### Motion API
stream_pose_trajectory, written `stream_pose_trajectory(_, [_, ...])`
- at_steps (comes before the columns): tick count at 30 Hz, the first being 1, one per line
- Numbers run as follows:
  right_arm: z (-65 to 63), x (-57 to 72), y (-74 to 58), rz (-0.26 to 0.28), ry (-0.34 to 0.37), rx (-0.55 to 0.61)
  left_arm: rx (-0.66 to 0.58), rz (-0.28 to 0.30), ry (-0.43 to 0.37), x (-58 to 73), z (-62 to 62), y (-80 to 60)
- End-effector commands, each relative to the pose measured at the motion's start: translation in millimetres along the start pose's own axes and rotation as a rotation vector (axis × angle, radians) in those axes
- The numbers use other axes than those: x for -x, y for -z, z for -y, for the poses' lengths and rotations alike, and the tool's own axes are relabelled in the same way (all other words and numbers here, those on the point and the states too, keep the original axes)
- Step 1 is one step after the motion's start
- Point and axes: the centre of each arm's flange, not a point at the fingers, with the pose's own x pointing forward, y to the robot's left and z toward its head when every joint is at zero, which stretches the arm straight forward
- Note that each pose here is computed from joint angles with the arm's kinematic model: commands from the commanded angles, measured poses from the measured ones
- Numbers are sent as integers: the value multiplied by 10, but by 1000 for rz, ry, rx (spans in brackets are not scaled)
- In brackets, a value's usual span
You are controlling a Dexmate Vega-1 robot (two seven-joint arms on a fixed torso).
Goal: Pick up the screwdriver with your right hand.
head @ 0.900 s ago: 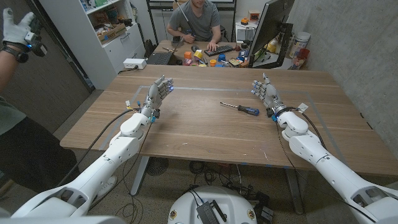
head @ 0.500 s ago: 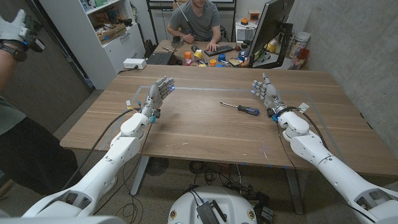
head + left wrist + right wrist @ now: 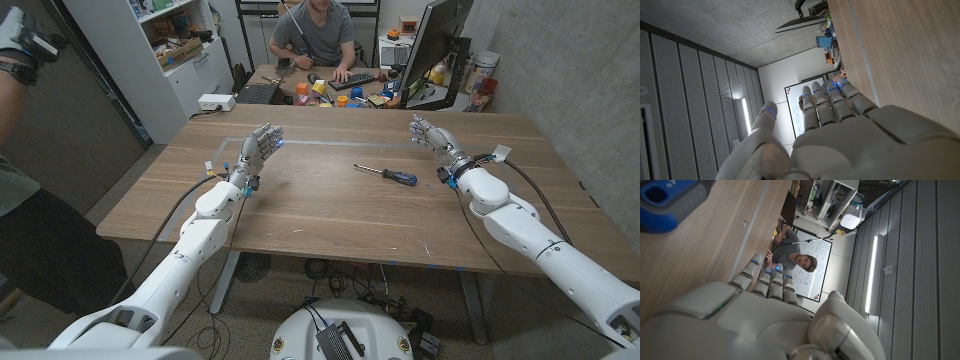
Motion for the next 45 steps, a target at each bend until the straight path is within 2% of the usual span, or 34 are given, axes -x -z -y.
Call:
stream_pose_trajectory(1, [107, -20, -366, -50, -22, 421, -4, 0, 10, -5, 15, 0])
stream_pose_trajectory(7, [120, -39, -576, -78, -31, 636, -4, -9, 7, 28, 15, 0])
stream_pose_trajectory(14, [86, 38, -764, -101, -17, 844, -12, -7, 7, 33, 16, -40])
stream_pose_trajectory(18, [-2, 129, -845, -112, -7, 964, -18, -8, 5, 31, 7, -61])
stream_pose_trajectory(25, [-223, 232, -909, -128, 0, 1115, -22, -10, 16, -3, 5, -75])
stream_pose_trajectory(28, [-308, 247, -908, -127, -15, 1135, -19, -9, 17, -16, 2, -74])
stream_pose_trajectory(33, [-449, 238, -833, -133, -48, 1155, -17, -8, 21, -27, 6, -68])
stream_pose_trajectory(36, [-562, 241, -827, -124, -14, 1250, -21, -4, 21, -22, 8, -88])
stream_pose_trajectory(39, [-653, 216, -780, -119, -23, 1288, -28, 0, 20, -20, 3, -109])
stream_pose_trajectory(45, [-730, 134, -626, -123, -72, 1262, -28, -2, 15, -5, 1, -111])
